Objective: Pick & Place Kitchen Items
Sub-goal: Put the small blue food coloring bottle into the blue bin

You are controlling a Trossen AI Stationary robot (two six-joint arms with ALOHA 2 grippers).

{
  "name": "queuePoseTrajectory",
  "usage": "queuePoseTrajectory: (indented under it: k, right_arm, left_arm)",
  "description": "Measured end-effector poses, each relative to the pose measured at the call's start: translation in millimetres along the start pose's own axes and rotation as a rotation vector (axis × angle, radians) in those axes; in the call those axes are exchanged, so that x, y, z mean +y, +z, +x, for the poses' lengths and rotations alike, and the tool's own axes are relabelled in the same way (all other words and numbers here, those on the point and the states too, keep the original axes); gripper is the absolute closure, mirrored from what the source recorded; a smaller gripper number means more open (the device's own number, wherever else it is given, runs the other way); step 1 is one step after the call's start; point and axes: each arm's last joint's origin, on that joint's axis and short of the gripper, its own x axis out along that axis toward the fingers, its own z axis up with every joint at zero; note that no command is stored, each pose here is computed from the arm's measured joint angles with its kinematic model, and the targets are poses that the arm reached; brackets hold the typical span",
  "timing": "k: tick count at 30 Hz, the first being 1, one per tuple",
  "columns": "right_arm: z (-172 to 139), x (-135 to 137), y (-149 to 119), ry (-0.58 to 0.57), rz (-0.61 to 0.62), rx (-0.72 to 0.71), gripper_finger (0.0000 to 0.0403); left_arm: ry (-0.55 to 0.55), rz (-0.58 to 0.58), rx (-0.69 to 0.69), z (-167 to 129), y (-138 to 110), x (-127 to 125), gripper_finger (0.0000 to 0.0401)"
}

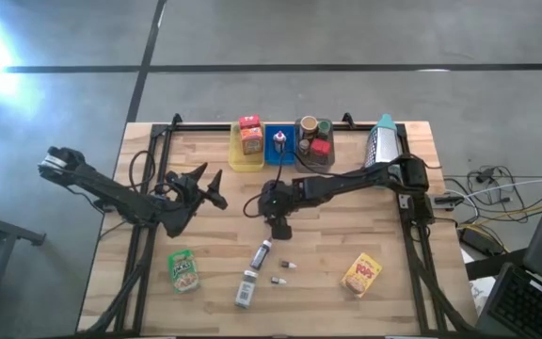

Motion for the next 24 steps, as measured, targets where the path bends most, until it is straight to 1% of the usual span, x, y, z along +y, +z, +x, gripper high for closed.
queuePoseTrajectory:
  k: [2, 5, 8, 19, 24]
  right_arm:
    - [4.8, -0.5, -0.4, -0.012, -0.023, -0.008, 0.0234]
    - [9.5, -5.3, -4.1, -0.013, 0.0, 0.013, 0.0234]
    - [9.4, -7.4, -9.6, -0.017, 0.012, 0.067, 0.0234]
    - [9.2, -6.9, -8.9, -0.015, 0.013, 0.064, 0.0235]
    - [9.2, -6.1, -8.6, -0.013, 0.012, 0.063, 0.0247]
  left_arm:
    - [0.0, 0.0, 0.0, 0.0, 0.0, 0.0, 0.0158]
    - [-0.001, 0.004, 0.0, 0.0, 0.0, 0.0, 0.0158]
    - [0.0, 0.015, 0.0, 0.0, 0.0, 0.0, 0.0158]
    - [-0.009, 0.022, 0.003, 0.0, -0.6, -0.2, 0.0158]
    - [-0.011, 0.022, 0.004, 0.0, -0.6, -0.2, 0.0158]
